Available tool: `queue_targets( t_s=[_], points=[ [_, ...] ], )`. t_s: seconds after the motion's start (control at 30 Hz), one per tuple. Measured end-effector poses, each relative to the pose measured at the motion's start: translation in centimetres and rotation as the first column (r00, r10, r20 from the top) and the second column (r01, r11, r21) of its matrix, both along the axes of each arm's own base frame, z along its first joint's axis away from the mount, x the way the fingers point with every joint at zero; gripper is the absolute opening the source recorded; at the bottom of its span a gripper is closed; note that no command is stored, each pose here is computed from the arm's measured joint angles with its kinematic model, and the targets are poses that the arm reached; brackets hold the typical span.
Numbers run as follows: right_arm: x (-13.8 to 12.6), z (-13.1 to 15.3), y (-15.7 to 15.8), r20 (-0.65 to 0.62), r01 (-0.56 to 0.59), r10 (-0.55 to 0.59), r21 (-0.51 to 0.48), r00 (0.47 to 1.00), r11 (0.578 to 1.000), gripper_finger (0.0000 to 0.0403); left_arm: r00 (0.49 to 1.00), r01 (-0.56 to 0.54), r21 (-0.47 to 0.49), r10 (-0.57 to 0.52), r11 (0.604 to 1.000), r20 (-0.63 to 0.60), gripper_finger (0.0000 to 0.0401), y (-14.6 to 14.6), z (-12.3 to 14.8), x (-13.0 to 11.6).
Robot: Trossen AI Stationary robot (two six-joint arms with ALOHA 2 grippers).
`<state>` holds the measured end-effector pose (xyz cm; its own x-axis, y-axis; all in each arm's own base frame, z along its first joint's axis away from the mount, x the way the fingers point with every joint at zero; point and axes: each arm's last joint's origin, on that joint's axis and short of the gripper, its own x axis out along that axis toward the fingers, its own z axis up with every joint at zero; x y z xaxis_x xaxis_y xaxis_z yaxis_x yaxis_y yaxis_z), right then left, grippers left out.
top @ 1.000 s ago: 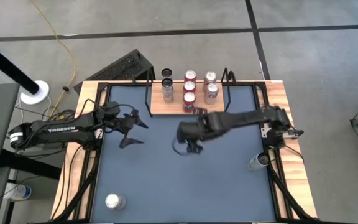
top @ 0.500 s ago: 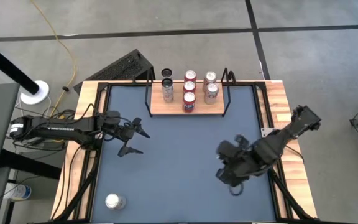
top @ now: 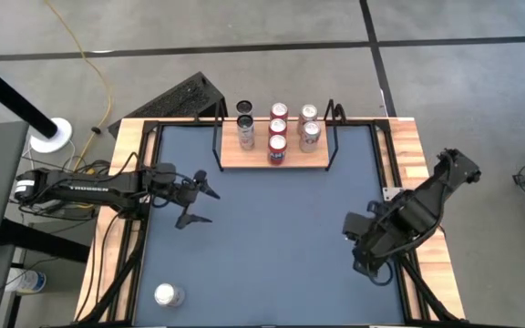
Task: Place canned beverage on shelf
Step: Put the black soda can on the shelf aligned with the other black soda can
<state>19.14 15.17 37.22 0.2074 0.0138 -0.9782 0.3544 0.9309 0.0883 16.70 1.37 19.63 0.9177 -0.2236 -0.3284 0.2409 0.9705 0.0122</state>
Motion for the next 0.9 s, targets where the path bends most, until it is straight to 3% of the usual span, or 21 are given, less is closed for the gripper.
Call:
queue_targets(
  t_s=[0.23, 0.5, 0.7, 0.9],
  points=[
    [0.5, -0.8, -0.8, -0.035, -0.105, 0.104, -0.028, 0.994, 0.994, 0.0028, 0.998, -0.054, 0.013, 0.053, 0.998, 0.012, 0.0364, 0.2, 0.1, 0.1],
    [-2.0, -4.0, -2.4, -0.183, -0.159, 0.156, -0.004, 0.971, 0.987, 0.0136, 0.997, -0.065, -0.007, 0.066, 0.998, 0.042, 0.0364, 0.2, 0.5, 0.2],
    [-2.6, -4.2, -2.7, -0.196, -0.240, 0.240, 0.024, 0.951, 0.971, 0.0222, 0.997, -0.065, -0.006, 0.066, 0.998, 0.047, 0.0364, 0.2, 0.5, 0.2],
    [-2.7, -4.2, -2.7, -0.201, -0.359, 0.362, 0.052, 0.910, 0.932, 0.0265, 0.996, -0.063, 0.007, 0.063, 0.998, 0.068, 0.0364, 0.2, 0.7, 0.3]
  ],
)
